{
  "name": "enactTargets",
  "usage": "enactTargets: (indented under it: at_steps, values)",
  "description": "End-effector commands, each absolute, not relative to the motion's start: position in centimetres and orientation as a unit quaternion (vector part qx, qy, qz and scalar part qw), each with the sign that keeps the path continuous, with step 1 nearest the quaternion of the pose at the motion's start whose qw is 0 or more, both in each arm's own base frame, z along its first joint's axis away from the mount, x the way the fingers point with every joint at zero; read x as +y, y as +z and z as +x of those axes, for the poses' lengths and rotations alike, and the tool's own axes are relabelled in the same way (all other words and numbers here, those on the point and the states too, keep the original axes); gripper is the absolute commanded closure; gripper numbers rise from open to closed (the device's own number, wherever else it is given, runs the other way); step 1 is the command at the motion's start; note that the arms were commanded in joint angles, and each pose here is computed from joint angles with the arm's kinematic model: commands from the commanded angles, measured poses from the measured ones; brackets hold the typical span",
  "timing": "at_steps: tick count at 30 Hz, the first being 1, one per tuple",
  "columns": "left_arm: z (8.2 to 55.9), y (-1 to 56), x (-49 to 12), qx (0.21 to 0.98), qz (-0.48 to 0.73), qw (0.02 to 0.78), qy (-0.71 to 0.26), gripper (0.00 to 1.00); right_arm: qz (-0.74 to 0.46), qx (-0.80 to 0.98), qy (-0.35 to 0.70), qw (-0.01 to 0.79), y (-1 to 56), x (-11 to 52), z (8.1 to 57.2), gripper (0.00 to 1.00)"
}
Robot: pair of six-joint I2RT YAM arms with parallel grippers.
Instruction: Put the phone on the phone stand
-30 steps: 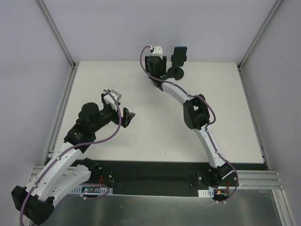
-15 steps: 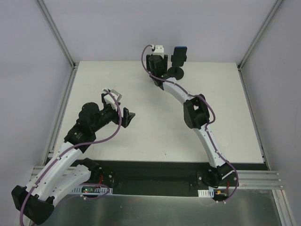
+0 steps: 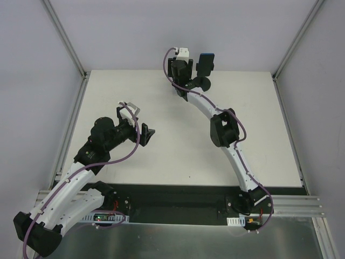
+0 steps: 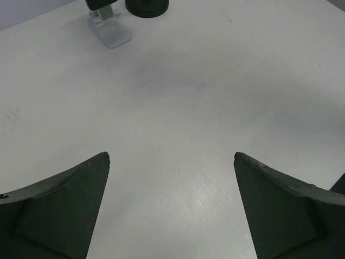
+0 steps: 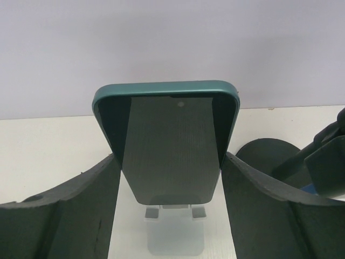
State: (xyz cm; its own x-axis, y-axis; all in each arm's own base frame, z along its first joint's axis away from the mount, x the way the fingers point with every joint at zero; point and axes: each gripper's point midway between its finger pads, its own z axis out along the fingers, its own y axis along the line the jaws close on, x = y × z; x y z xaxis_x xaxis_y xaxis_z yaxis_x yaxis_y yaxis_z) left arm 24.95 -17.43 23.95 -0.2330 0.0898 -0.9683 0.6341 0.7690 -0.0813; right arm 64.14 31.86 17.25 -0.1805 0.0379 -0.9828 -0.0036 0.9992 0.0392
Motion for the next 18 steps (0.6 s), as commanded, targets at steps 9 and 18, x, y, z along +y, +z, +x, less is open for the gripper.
enactTargets:
  at_steps: [9, 18]
  values:
    - [25.3, 25.6, -17.6, 0.735, 0.242, 0.585, -0.245, 0.03, 0.049, 0.733, 0.04, 0.678, 20.5, 32.0, 65.2, 0.99]
    - [25.3, 25.6, -17.7, 0.735, 0.243, 0.584, -0.246, 0.03, 0.05, 0.739, 0.033, 0.671, 19.4, 32.0, 65.0, 0.99]
